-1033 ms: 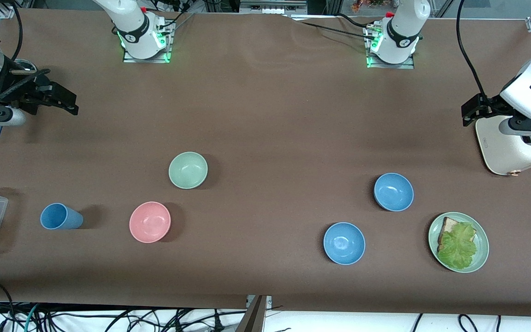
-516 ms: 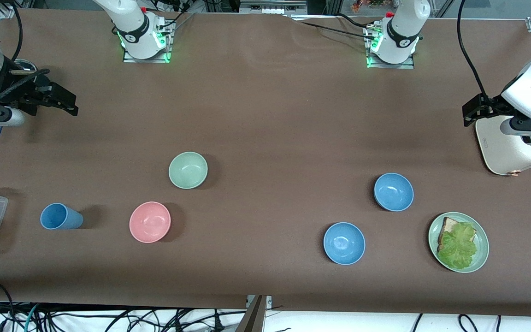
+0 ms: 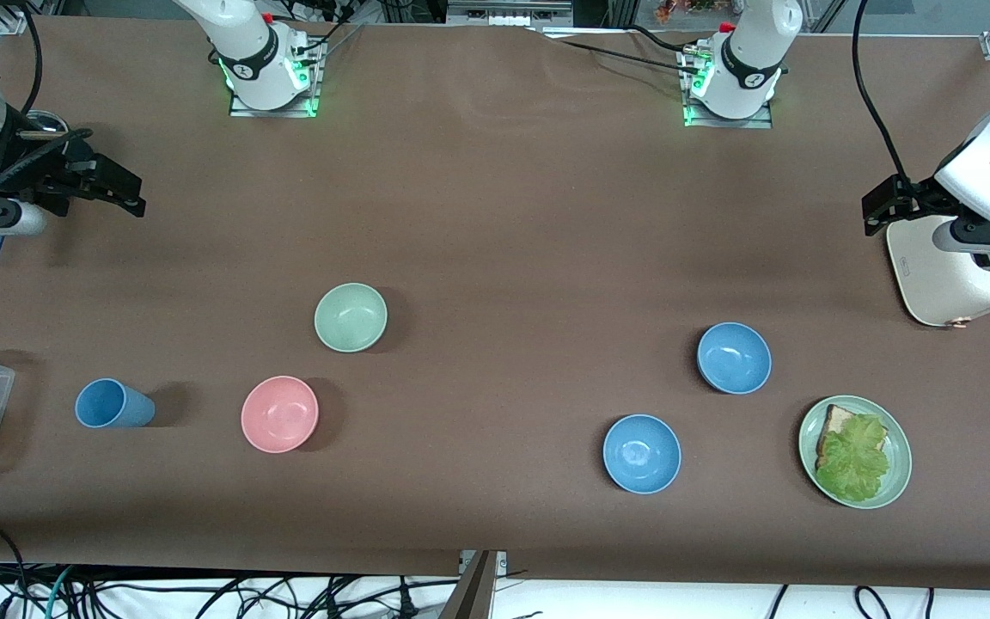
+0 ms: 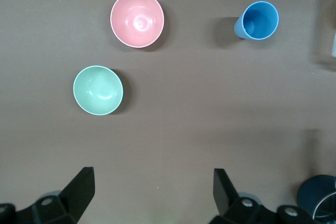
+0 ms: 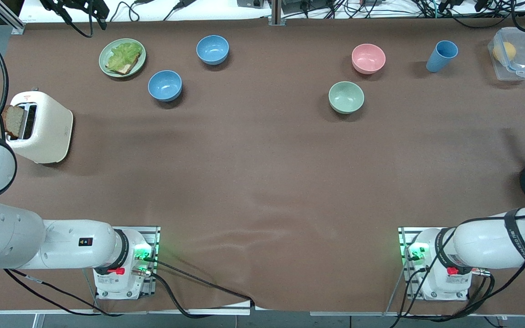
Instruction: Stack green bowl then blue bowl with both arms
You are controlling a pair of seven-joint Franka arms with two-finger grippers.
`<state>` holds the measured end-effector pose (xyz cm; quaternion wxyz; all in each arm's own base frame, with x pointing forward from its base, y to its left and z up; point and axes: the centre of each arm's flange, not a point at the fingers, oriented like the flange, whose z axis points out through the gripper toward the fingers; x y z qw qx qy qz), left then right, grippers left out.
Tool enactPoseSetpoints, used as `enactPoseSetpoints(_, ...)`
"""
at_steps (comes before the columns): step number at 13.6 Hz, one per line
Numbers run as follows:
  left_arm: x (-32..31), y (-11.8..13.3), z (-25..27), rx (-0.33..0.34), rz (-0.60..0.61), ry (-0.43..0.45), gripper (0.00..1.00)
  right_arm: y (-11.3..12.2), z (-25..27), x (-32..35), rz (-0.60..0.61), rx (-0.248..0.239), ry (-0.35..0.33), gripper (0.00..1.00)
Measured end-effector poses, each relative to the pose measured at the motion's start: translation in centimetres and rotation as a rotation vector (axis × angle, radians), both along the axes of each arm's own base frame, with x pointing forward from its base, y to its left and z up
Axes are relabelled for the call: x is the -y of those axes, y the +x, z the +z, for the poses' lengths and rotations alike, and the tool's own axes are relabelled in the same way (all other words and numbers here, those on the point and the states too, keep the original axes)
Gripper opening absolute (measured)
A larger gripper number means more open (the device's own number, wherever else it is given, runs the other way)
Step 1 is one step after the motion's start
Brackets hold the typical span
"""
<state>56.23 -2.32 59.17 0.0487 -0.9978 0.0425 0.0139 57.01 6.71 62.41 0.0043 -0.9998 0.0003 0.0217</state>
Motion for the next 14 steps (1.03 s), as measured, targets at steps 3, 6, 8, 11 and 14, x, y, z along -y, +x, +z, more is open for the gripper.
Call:
enactPoseSetpoints(3, -0.02, -0.09, -0.06, -0.008, 0.001, 0.001, 1.00, 0.27, -0.12, -0.02, 0.000, 0.010, 0.001, 1.00)
enactPoseSetpoints(6, 0.03, -0.10, -0.07, -0.009, 0.000, 0.001, 1.00, 0.51, -0.34, 0.00, -0.002, 0.013, 0.002, 1.00)
enactPoseSetpoints(8, 0.06, -0.11, -0.07, -0.010, 0.000, 0.001, 1.00, 0.54, -0.37, 0.03, -0.003, 0.013, 0.002, 1.00)
enactPoseSetpoints(11, 0.10, -0.12, -0.05, -0.010, -0.001, 0.001, 1.00, 0.55, -0.37, 0.09, -0.004, 0.013, 0.002, 1.00)
enactPoseSetpoints(14, 0.11, -0.12, -0.05, -0.010, -0.001, 0.001, 1.00, 0.79, -0.83, 0.26, -0.007, 0.005, 0.001, 1.00)
